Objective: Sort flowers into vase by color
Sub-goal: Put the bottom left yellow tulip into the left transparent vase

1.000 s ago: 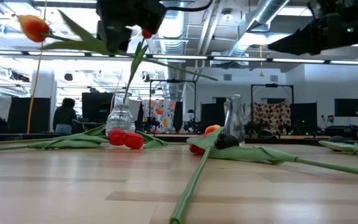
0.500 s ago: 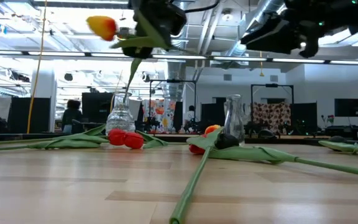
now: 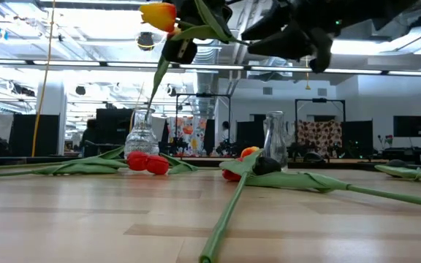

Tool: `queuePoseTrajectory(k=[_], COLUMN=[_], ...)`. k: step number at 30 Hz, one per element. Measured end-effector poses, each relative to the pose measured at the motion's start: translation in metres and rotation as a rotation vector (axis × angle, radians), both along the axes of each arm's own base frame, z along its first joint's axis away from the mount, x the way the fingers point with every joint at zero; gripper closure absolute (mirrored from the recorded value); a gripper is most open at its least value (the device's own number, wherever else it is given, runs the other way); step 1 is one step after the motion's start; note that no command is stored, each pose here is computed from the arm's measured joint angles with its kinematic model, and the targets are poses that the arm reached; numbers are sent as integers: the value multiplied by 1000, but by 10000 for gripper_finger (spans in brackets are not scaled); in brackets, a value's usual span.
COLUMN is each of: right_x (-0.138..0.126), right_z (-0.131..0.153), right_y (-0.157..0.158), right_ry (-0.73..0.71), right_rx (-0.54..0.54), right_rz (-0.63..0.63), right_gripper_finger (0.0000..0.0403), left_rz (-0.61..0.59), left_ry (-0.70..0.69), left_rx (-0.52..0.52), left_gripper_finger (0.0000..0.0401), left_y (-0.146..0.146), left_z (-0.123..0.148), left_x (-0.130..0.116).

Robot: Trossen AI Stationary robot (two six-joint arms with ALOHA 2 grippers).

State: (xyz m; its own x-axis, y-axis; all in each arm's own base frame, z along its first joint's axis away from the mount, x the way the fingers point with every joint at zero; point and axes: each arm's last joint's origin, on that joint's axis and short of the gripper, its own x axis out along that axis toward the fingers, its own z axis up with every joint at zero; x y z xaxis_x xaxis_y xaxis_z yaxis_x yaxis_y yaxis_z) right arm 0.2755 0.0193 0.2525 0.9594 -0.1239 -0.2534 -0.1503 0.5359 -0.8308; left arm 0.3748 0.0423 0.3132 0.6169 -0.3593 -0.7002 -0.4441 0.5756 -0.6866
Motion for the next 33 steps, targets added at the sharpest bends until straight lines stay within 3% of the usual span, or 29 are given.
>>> queuePoseTrajectory(k=[9,16,26,33], right_x=[20,23,22,22], right_z=[-6,-10,-11,-12], right_y=[4,4,4,4], right_ry=[37,52,55,68], right_rx=[-44,-45,3,2], right_rz=[-107,-109,-123,-123], right_gripper_finger=[219,284,381,383], left_rz=[-14,-24,-133,-213], left_ry=[-12,-18,-76,-119], left_rx=[7,16,113,181], left_gripper_finger=[384,378,372,318], left_y=[0,0,0,0], left_z=[0,0,0,1], left_x=[0,0,1,1])
